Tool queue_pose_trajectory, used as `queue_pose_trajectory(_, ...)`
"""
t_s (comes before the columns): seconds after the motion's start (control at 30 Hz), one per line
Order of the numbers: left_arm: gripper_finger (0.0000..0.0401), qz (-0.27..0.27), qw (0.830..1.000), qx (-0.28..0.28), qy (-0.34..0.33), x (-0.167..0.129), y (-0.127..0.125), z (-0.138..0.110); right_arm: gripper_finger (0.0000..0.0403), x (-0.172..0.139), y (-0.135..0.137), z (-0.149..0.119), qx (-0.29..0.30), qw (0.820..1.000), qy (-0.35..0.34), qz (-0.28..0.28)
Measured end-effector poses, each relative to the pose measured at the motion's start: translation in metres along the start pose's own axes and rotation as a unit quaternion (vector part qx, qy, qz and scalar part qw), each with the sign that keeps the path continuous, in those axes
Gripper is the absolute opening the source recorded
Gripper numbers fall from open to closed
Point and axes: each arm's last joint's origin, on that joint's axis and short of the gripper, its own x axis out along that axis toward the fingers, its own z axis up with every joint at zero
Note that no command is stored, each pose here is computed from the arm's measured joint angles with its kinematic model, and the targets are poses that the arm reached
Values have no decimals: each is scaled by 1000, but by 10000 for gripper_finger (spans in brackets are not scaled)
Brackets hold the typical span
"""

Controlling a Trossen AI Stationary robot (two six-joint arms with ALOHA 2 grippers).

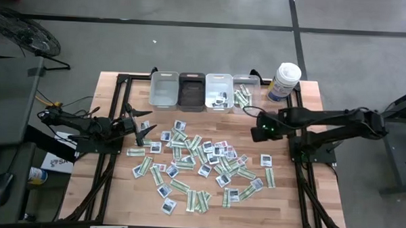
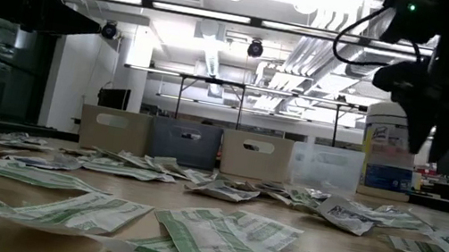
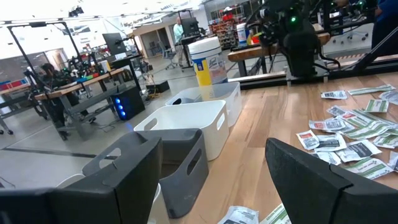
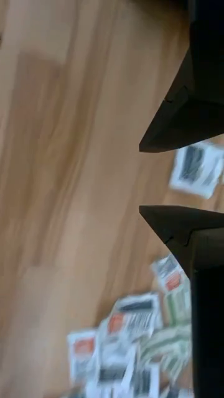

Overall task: Pick & Place First Aid Supplies
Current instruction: Put the black towelette pack into the white bin

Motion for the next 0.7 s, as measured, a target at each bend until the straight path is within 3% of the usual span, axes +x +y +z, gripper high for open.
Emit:
queue_pose_trajectory(0.33, 280, 0, 1000, 0, 0, 0, 0, 0, 142, 21, 31, -13, -38, 988, 90, -116)
queue_pose_trajectory(0.7, 280, 0, 1000, 0, 0, 0, 0, 0, 142, 55, 61, -24, -58, 975, 116, -181)
